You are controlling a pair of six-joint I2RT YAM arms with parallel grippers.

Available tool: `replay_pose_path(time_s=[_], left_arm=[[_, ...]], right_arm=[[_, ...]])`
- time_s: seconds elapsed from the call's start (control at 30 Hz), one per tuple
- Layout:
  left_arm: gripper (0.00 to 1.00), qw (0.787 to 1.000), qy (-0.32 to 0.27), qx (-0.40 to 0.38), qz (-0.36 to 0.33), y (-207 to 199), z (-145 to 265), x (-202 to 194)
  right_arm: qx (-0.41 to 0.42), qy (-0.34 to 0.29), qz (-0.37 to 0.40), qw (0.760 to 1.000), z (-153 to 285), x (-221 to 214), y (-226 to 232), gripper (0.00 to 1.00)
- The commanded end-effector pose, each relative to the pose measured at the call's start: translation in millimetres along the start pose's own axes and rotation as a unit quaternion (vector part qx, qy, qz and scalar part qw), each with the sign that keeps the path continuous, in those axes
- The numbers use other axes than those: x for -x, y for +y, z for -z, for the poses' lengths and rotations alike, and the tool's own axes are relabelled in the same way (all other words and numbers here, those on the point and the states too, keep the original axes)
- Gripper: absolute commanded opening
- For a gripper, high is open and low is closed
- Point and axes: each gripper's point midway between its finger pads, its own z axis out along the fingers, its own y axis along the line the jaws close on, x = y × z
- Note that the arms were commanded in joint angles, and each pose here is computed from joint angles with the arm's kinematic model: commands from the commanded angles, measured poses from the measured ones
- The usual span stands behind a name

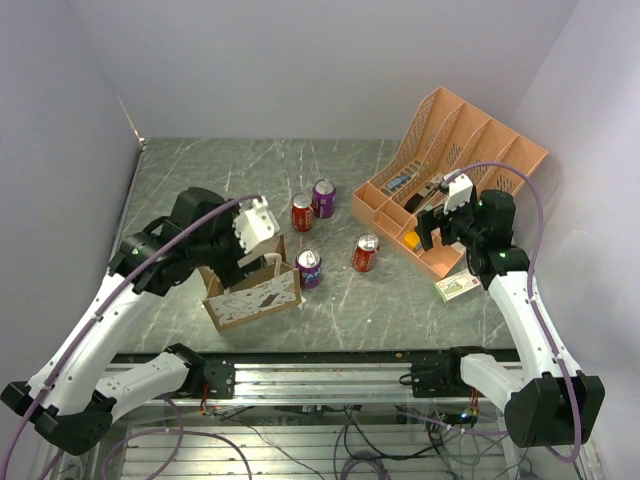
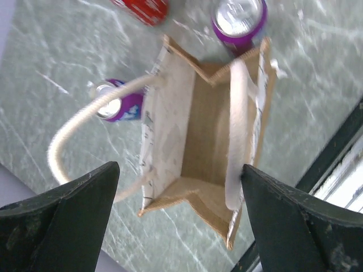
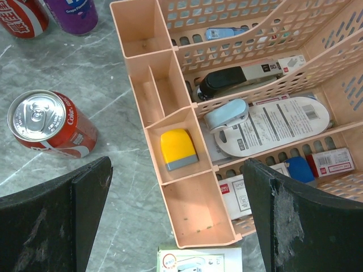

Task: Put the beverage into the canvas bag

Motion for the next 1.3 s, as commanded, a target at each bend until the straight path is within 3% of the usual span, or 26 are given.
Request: replay_pose_path(time_s=[0.0,0.17,0.33,0.57,0.87,1.27], left_arm=[[1.0,0.986,-0.068,0.103,0.116,46.9,24.8,39.7],[1.0,0.94,-0.108,0.218,0.24,117.5,54.3,47.7],[0.99,0.907,-0.116,0.273,0.301,159.0,53.5,37.1],[0.99,0.911,-0.035,0.223,0.347,177.9,-22.4,-3.8],[0.99,0.92,0.064,0.096,0.375,150.1,-114.0,-41.2],[0.99,0.92,0.126,0.035,0.369,115.2,-161.5,-68.6]], right_arm=[[-0.003,-0.002,0.006,1.0,0.2,1.1,-0.4,1.0],[-0.001,-0.005,0.008,1.0,2.2,2.8,0.7,1.0],[0.001,-0.01,0.008,1.0,5.0,5.1,2.1,1.0],[0.009,-0.011,0.01,1.0,6.5,6.1,5.4,1.0],[0.022,-0.012,0.01,1.0,7.2,5.4,10.4,1.0],[0.023,-0.004,0.016,1.0,3.2,2.3,12.5,1.0]])
